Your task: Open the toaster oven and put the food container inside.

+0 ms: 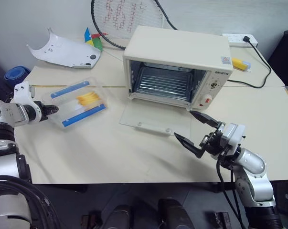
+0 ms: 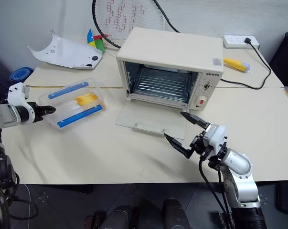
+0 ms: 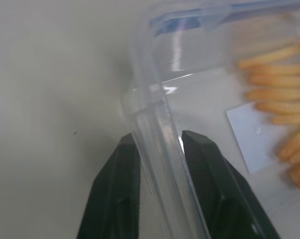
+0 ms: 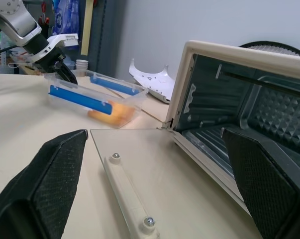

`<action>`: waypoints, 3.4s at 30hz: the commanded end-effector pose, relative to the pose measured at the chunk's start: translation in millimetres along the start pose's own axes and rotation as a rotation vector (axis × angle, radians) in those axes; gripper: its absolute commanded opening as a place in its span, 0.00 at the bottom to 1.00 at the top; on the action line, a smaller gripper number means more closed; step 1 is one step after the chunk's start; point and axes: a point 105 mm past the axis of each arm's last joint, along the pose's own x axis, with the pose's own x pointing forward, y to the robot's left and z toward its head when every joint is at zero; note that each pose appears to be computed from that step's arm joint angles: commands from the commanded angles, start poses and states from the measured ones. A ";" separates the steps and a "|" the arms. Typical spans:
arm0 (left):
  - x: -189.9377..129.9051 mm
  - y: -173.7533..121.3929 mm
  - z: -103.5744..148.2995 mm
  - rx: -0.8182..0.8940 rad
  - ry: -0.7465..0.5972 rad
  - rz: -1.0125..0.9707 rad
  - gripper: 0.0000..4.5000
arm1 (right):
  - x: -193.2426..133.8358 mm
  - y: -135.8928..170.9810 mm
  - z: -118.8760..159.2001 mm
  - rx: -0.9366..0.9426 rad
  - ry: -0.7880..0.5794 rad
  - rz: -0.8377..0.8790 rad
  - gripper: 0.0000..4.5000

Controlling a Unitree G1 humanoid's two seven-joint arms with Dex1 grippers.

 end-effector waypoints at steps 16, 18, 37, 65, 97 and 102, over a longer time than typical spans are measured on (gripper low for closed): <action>-28.7 -162.3 16.4 0.346 0.058 -0.519 0.01 | -50.2 -9.8 -3.8 -0.040 0.146 -0.110 1.00; -25.6 -188.3 10.1 0.309 0.076 -0.568 0.01 | -54.8 -8.9 -3.3 -0.038 0.159 -0.124 1.00; 19.0 -266.5 -0.4 0.307 0.017 -0.549 0.28 | -52.5 4.1 0.3 -0.020 0.144 -0.193 1.00; -21.8 -205.5 -89.6 0.907 -0.243 -1.164 0.00 | 6.4 37.7 -26.4 0.126 0.357 0.029 0.01; 12.0 -246.4 -27.6 0.579 -0.555 -0.951 0.26 | 54.4 -52.8 -13.5 0.013 0.179 -0.227 0.00; -34.3 -202.2 -40.7 0.785 -0.561 -1.103 0.61 | 4.4 -45.8 -9.6 0.021 0.266 -0.202 0.00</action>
